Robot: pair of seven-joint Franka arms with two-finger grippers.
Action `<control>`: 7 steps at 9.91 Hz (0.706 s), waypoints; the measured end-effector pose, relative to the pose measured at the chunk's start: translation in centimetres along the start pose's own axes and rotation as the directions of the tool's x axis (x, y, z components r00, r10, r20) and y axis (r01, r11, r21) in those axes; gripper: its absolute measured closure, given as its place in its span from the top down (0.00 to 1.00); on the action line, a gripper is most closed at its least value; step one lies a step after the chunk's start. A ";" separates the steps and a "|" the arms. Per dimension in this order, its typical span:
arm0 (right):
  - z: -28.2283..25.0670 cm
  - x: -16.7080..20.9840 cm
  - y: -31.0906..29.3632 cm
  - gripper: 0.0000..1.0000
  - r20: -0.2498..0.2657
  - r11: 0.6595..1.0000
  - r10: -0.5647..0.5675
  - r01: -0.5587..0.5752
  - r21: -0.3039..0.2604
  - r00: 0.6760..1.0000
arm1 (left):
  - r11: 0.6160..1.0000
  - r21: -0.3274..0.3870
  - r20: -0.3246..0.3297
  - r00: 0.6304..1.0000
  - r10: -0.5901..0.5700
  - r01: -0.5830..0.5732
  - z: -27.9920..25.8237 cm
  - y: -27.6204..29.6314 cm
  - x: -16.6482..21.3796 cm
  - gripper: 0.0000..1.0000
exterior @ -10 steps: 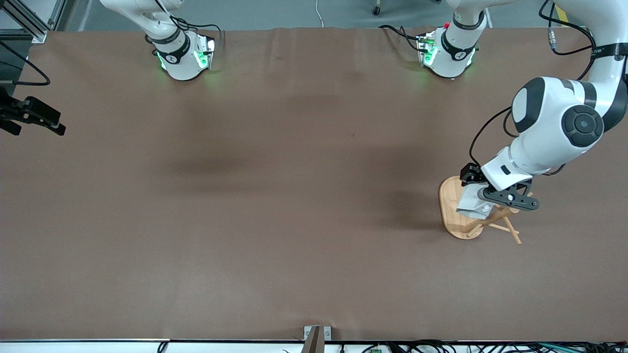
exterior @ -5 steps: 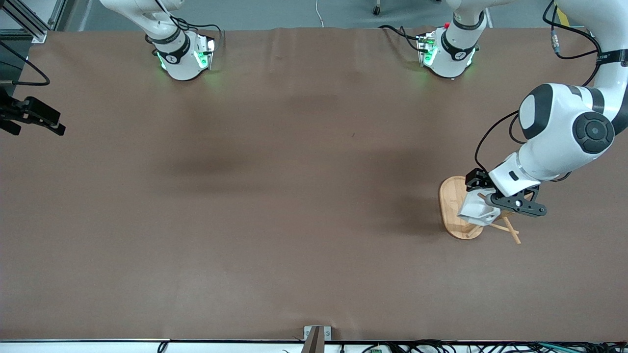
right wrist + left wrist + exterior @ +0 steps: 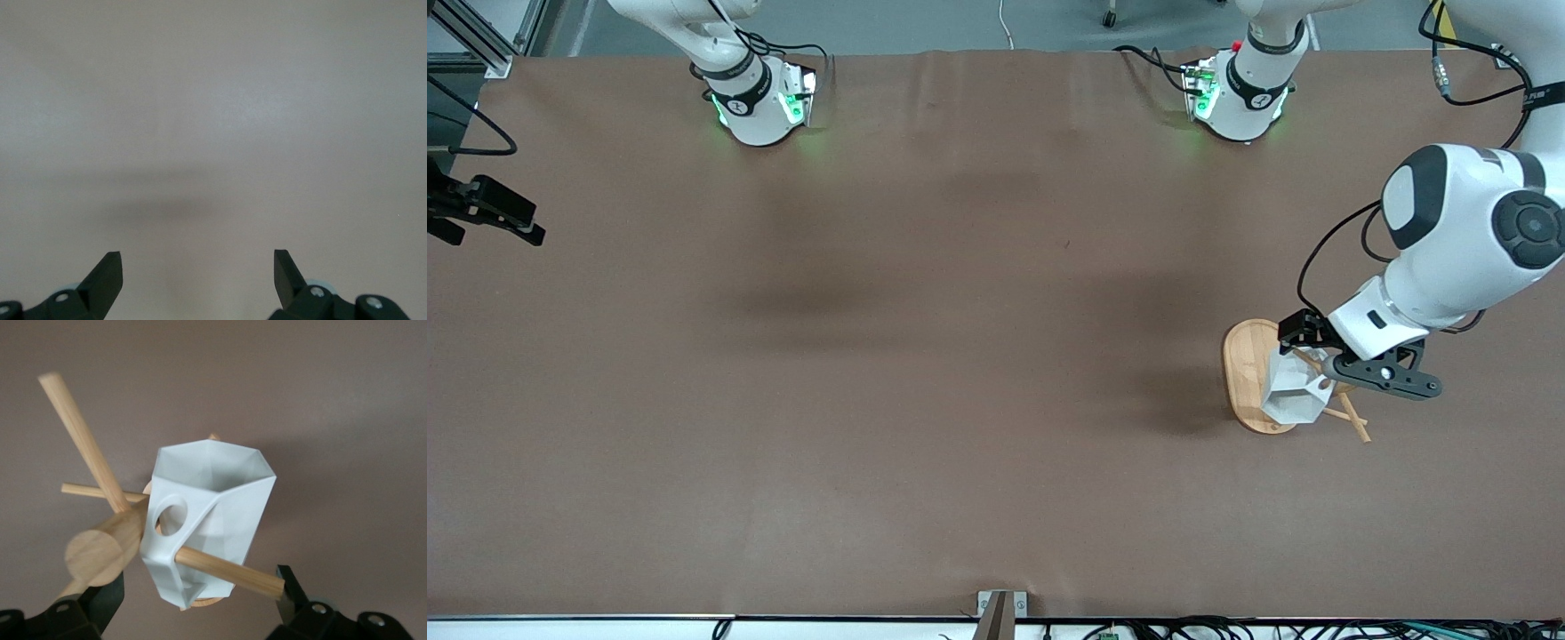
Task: Hang cup on rack
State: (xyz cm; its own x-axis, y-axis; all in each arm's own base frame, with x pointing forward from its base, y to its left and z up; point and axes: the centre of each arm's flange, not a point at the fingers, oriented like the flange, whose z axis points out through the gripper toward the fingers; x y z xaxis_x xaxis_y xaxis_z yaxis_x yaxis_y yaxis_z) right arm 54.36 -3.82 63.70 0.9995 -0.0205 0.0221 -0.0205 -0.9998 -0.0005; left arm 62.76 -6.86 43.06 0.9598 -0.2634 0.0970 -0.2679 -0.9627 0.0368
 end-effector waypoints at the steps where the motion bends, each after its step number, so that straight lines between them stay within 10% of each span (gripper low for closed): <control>1: 0.0 0.0 0.0 1.00 0.000 1.000 0.000 0.000 0.000 1.000 | 1.000 0.000 0.003 1.000 -0.001 0.001 -0.8 -0.1 0.2 1.00; 7: 0.0 0.0 0.0 1.00 0.000 1.000 0.000 0.000 0.000 1.000 | 0.996 0.021 0.011 0.996 -0.091 0.090 -8.1 -1.8 0.0 1.00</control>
State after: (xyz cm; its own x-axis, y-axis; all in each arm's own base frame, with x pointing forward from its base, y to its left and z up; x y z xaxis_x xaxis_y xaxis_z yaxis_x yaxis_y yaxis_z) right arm 54.36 -3.81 63.70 0.9995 -0.0204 0.0221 -0.0204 -0.9998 -0.0005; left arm 62.54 -4.66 51.01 0.9810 -0.1758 0.0825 -0.1783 -0.9837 0.0245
